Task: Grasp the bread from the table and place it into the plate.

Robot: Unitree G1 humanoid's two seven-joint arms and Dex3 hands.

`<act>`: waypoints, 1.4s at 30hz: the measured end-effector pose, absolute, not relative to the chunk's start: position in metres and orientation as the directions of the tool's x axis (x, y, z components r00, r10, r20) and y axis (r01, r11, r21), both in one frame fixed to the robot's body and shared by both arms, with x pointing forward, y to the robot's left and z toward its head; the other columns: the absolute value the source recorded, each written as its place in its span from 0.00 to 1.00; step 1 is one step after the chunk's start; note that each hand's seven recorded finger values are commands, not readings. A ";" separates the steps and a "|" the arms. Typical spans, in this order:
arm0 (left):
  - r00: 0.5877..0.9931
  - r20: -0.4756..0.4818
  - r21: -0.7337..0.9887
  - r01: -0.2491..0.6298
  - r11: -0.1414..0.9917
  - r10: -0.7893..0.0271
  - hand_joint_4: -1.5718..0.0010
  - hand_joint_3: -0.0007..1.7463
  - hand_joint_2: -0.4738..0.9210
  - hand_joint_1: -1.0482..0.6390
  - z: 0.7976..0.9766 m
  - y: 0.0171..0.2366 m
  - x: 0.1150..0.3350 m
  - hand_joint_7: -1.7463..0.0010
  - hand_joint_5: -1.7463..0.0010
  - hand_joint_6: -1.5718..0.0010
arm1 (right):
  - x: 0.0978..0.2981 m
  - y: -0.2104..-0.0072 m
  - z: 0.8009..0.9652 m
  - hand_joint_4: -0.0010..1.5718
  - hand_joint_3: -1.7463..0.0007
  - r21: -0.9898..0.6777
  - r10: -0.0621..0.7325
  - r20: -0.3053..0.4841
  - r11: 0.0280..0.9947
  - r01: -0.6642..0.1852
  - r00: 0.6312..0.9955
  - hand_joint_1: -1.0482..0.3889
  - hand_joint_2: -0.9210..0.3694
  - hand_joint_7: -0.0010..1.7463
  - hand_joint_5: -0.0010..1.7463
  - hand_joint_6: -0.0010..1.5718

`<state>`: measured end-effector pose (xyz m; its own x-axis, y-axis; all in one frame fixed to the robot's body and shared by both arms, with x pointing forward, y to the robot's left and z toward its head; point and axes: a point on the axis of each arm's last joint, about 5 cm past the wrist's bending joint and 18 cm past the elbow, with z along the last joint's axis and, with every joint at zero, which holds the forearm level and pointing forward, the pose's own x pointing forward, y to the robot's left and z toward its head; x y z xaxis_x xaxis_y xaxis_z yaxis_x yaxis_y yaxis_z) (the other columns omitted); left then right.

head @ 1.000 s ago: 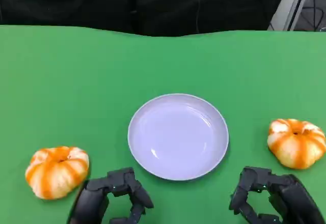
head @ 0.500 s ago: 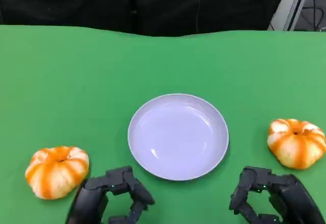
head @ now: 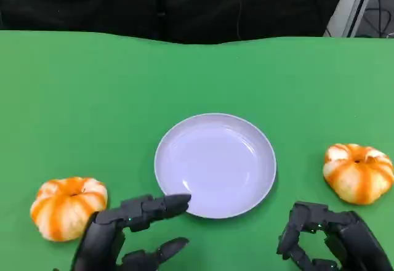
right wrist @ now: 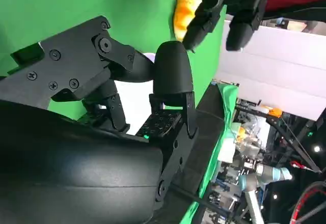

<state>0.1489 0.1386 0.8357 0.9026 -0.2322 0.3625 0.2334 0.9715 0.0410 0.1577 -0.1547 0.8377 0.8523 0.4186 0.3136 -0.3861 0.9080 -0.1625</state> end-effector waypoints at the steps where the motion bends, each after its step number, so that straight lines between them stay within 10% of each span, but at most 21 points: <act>1: 0.900 0.366 0.048 0.235 0.971 -0.236 0.56 0.05 1.00 0.31 0.837 0.140 0.149 1.00 1.00 0.63 | 0.158 -0.155 0.838 0.51 0.49 -0.163 0.419 0.314 0.908 -0.386 0.852 0.58 0.23 0.74 0.90 0.52; 12: 0.873 0.434 0.116 0.192 0.975 -0.224 0.60 0.10 1.00 0.21 0.852 0.154 0.147 0.99 1.00 0.69 | 0.158 -0.155 0.836 0.51 0.49 -0.159 0.419 0.305 0.908 -0.388 0.855 0.58 0.23 0.74 0.90 0.52; 29: 0.877 0.463 0.445 -0.105 0.889 -0.128 0.69 0.13 1.00 0.16 0.869 0.209 0.150 0.99 1.00 0.62 | 0.158 -0.155 0.837 0.51 0.48 -0.160 0.418 0.311 0.908 -0.387 0.854 0.58 0.23 0.74 0.90 0.52; 42: 0.973 0.222 0.790 -0.138 0.598 -0.069 0.78 0.14 1.00 0.04 0.874 0.232 0.149 1.00 1.00 0.72 | 0.158 -0.155 0.836 0.51 0.48 -0.162 0.417 0.311 0.909 -0.385 0.854 0.57 0.24 0.74 0.90 0.51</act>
